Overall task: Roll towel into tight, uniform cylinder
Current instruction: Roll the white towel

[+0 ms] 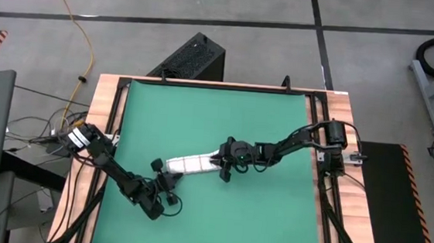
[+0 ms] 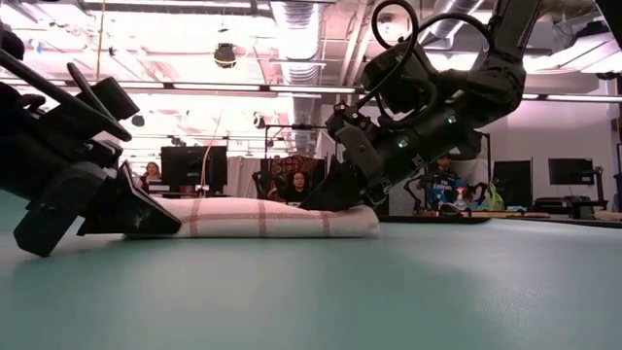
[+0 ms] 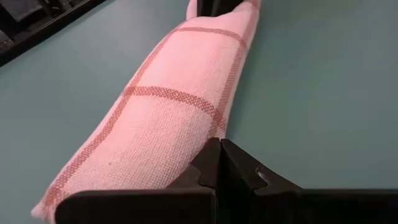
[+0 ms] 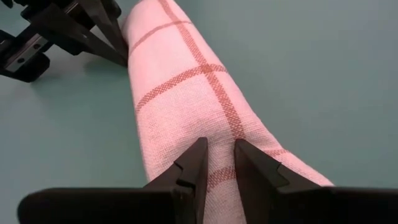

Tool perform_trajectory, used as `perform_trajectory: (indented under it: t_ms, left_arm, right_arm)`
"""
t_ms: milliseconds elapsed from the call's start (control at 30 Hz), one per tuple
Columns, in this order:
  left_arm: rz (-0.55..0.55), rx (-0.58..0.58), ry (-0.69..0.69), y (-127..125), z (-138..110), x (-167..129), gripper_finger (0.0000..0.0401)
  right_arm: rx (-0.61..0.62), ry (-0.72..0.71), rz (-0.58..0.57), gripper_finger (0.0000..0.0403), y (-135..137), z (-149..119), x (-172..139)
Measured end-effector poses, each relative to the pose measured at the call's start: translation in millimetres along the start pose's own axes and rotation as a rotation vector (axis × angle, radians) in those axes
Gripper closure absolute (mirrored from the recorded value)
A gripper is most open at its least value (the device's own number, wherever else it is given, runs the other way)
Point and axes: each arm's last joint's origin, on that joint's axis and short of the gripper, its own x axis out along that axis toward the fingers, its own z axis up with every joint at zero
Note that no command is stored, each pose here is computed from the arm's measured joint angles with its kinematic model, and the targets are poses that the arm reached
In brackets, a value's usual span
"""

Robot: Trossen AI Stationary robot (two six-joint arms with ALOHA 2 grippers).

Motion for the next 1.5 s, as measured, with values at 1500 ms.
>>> perform_trajectory:
  t_ms: [1500]
  left_arm:
    - [-0.031, -0.236, -0.172, 17.7, 2.1, 12.0, 0.0401]
  right_arm:
    - [0.009, -0.023, -0.053, 0.0301, -3.6, 1.6, 0.1]
